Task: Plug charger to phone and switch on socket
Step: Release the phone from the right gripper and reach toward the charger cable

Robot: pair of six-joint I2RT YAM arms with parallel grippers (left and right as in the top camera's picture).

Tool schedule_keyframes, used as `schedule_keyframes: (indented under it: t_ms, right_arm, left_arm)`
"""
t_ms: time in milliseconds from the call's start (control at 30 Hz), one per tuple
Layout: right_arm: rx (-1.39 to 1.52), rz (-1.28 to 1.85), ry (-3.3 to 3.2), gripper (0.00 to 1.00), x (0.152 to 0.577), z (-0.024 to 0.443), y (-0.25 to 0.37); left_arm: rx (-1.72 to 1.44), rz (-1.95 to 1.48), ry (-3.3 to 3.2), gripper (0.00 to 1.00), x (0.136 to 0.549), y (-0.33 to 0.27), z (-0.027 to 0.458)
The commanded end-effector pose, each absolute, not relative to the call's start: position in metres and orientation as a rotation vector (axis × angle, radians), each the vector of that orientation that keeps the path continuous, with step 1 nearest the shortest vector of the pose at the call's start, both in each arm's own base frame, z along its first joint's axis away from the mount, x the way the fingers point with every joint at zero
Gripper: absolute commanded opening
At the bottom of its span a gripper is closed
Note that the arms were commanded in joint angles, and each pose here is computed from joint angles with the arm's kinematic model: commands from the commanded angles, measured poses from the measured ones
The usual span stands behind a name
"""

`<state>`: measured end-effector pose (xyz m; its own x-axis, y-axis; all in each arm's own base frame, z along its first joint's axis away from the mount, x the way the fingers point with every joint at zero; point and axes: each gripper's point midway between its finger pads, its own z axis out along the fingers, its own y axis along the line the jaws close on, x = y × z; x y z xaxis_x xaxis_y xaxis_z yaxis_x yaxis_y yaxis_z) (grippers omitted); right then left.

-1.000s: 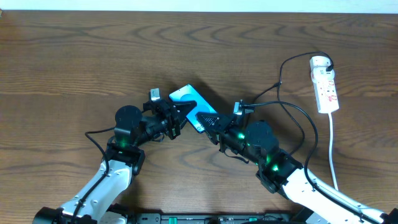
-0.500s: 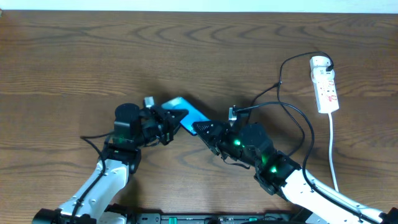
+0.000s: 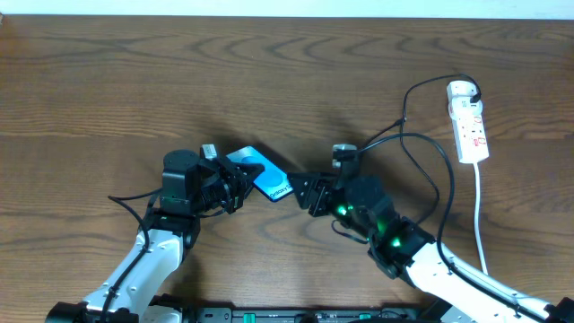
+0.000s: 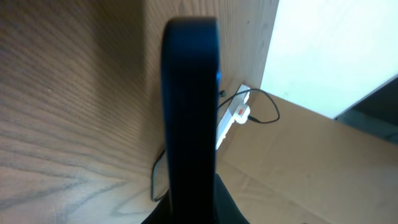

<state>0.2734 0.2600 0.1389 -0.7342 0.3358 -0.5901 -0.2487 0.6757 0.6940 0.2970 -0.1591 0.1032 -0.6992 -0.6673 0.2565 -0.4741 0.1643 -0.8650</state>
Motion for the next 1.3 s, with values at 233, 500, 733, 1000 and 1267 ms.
schedule_keyframes:
  t_ms: [233,500,733,1000,1267]
  right_arm:
    - [0.123,0.652,2.213,0.59,0.321,0.151,0.2]
    - [0.31,0.208,2.328,0.61,0.344,0.184,0.136]
    - [0.433,-0.003,2.542,0.62,0.371,0.167,0.111]
    - [0.512,0.073,2.648,0.95,0.414,0.119,0.115]
    - [0.534,0.011,2.65,0.97,0.426,0.093,0.109]
  left_arm:
    - [-0.969,-1.564,2.253,0.07,0.299,-0.163,0.115]
    - [-0.951,-1.525,2.245,0.08,0.302,-0.16,0.113]
    - [-0.96,-1.512,2.238,0.08,0.304,-0.158,0.112]
    - [-0.943,-1.54,2.251,0.08,0.301,-0.161,0.114]
    - [-0.942,-1.542,2.252,0.08,0.3,-0.162,0.114]
